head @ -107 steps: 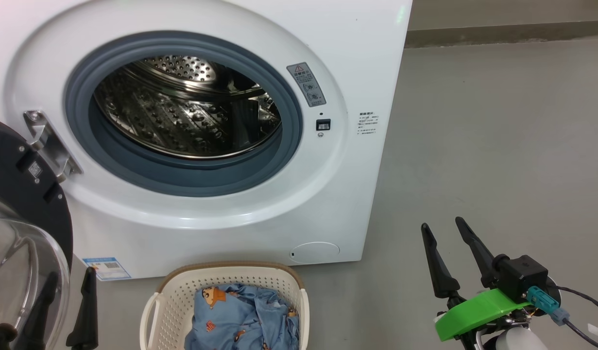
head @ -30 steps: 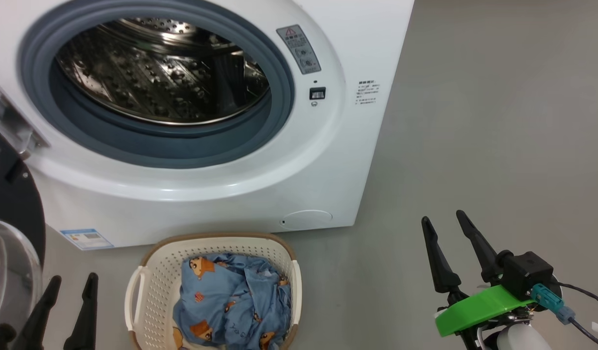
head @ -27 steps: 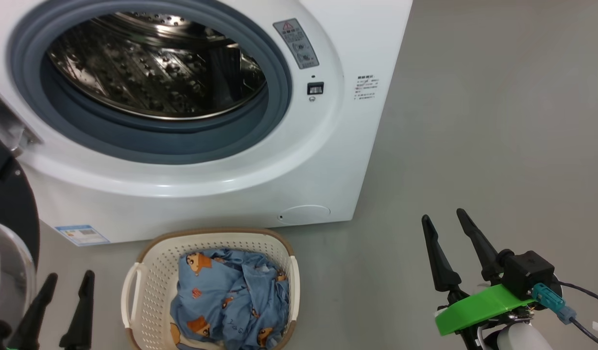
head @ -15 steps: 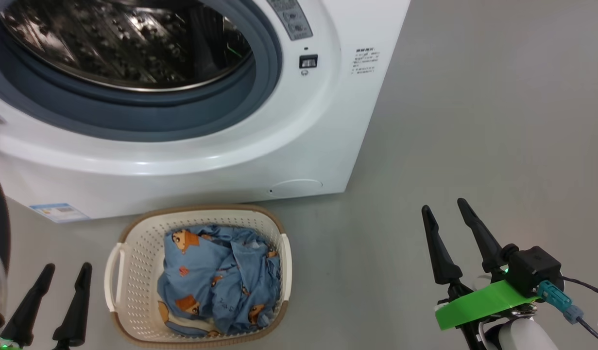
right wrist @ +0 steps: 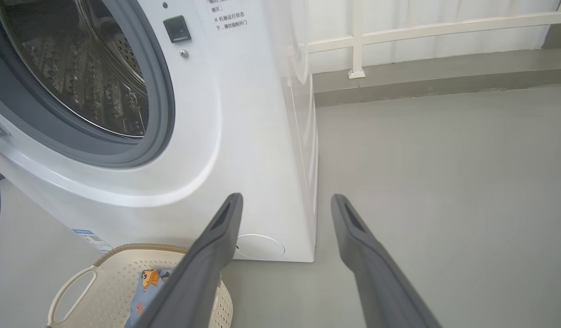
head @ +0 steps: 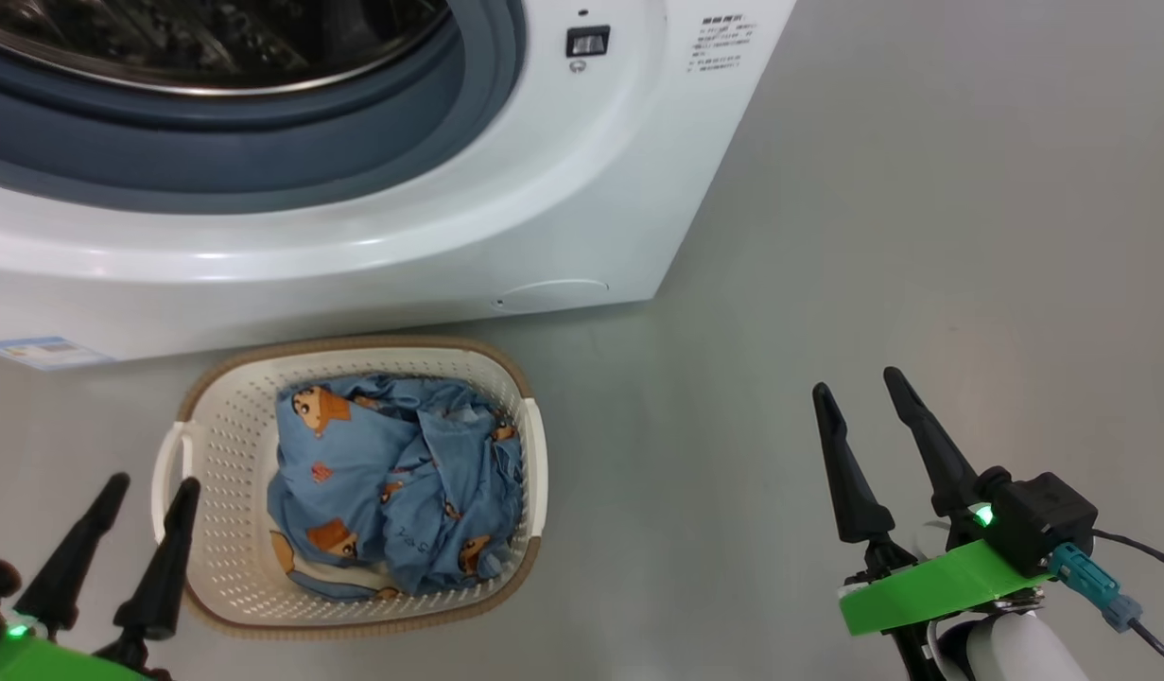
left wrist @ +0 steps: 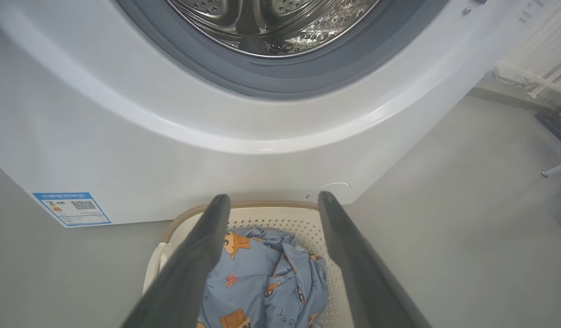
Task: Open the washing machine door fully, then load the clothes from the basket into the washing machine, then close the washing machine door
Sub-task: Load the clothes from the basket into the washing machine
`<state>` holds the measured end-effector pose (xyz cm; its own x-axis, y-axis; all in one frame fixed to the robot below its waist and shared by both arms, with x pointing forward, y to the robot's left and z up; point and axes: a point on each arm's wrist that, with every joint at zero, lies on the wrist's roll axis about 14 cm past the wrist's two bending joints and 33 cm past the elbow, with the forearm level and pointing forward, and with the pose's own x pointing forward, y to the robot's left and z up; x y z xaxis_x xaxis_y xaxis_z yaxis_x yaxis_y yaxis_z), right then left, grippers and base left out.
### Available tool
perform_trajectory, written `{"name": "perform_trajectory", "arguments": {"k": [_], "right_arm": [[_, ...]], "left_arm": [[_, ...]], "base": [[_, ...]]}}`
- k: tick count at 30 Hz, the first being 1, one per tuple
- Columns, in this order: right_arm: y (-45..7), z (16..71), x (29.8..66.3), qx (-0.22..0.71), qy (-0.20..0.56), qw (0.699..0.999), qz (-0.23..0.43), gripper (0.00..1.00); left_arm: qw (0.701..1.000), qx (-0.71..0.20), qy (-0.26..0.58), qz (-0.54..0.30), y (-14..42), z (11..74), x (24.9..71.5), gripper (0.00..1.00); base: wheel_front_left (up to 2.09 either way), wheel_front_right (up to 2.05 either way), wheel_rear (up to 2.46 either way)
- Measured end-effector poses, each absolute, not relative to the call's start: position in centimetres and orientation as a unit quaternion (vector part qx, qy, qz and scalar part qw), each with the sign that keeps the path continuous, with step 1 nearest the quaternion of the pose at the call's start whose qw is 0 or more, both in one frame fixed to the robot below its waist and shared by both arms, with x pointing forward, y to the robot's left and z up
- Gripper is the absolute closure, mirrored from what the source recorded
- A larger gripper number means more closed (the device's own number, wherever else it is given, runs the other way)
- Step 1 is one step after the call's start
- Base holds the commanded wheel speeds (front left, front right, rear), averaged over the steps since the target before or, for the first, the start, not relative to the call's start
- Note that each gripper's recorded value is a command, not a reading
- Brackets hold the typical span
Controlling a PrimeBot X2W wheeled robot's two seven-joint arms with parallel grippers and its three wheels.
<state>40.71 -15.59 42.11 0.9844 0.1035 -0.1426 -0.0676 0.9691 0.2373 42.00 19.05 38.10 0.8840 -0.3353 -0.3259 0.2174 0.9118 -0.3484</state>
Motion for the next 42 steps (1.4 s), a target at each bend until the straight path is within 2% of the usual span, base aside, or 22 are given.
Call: {"name": "perform_trajectory", "arguments": {"k": [10, 27, 42], "right_arm": [[-15.7, 40.1, 41.2, 0.119, 0.099, 0.987, 0.038, 0.00], [-16.4, 37.2, 42.6, 0.127, 0.125, 0.984, 0.024, 0.00], [-17.5, 34.7, 42.1, 0.127, 0.157, 0.979, 0.002, 0.00]], "left_arm": [[0.939, -0.149, 0.253, -0.177, 17.3, 33.6, 42.9, 0.00], [0.884, -0.132, 0.385, -0.230, 13.5, 23.5, 42.8, 0.00], [0.842, -0.108, 0.454, -0.269, 10.7, 16.3, 43.0, 0.00]], "base": [[0.00, 0.00, 0.00], [0.00, 0.00, 0.00], [0.00, 0.00, 0.00]]}}
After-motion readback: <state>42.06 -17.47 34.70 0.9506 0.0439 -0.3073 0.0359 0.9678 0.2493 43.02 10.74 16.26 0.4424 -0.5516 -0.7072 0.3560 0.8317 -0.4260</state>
